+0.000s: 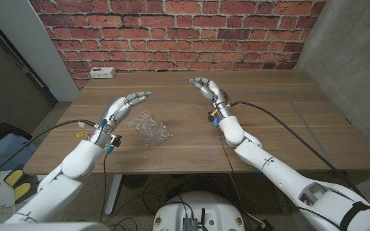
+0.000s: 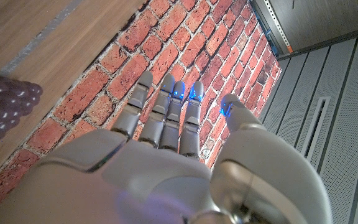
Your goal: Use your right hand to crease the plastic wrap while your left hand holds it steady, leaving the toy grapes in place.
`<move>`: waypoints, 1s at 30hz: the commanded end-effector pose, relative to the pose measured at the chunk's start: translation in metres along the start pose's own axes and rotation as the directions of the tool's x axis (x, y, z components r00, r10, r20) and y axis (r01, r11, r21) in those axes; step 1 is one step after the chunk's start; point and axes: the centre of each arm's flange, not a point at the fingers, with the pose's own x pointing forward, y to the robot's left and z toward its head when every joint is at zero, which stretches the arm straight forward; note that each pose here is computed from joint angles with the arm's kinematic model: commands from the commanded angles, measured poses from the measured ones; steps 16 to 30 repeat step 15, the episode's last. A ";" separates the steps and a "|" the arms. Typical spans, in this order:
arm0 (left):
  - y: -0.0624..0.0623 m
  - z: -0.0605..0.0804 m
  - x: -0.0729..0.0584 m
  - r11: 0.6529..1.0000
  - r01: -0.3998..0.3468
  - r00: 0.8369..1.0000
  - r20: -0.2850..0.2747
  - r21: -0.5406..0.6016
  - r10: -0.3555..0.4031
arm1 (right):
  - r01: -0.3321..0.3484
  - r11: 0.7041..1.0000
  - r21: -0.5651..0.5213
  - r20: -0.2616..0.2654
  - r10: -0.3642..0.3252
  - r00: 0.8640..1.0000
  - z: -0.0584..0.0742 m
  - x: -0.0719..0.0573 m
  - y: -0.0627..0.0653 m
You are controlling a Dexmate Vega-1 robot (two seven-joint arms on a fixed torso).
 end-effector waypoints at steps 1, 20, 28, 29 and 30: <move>0.021 -0.015 0.017 0.998 0.051 0.998 0.027 -0.025 -0.050 | 0.098 0.995 -0.027 -0.015 -0.098 0.995 0.005 -0.013 -0.007; 0.025 -0.037 0.032 0.991 0.099 0.995 0.003 -0.093 -0.099 | 0.232 0.970 -0.064 0.007 -0.232 0.973 0.020 -0.048 -0.021; 0.025 -0.037 0.032 0.991 0.099 0.995 0.003 -0.093 -0.099 | 0.232 0.970 -0.064 0.007 -0.232 0.973 0.020 -0.048 -0.021; 0.025 -0.037 0.032 0.991 0.099 0.995 0.003 -0.093 -0.099 | 0.232 0.970 -0.064 0.007 -0.232 0.973 0.020 -0.048 -0.021; 0.025 -0.037 0.032 0.991 0.099 0.995 0.003 -0.093 -0.099 | 0.232 0.970 -0.064 0.007 -0.232 0.973 0.020 -0.048 -0.021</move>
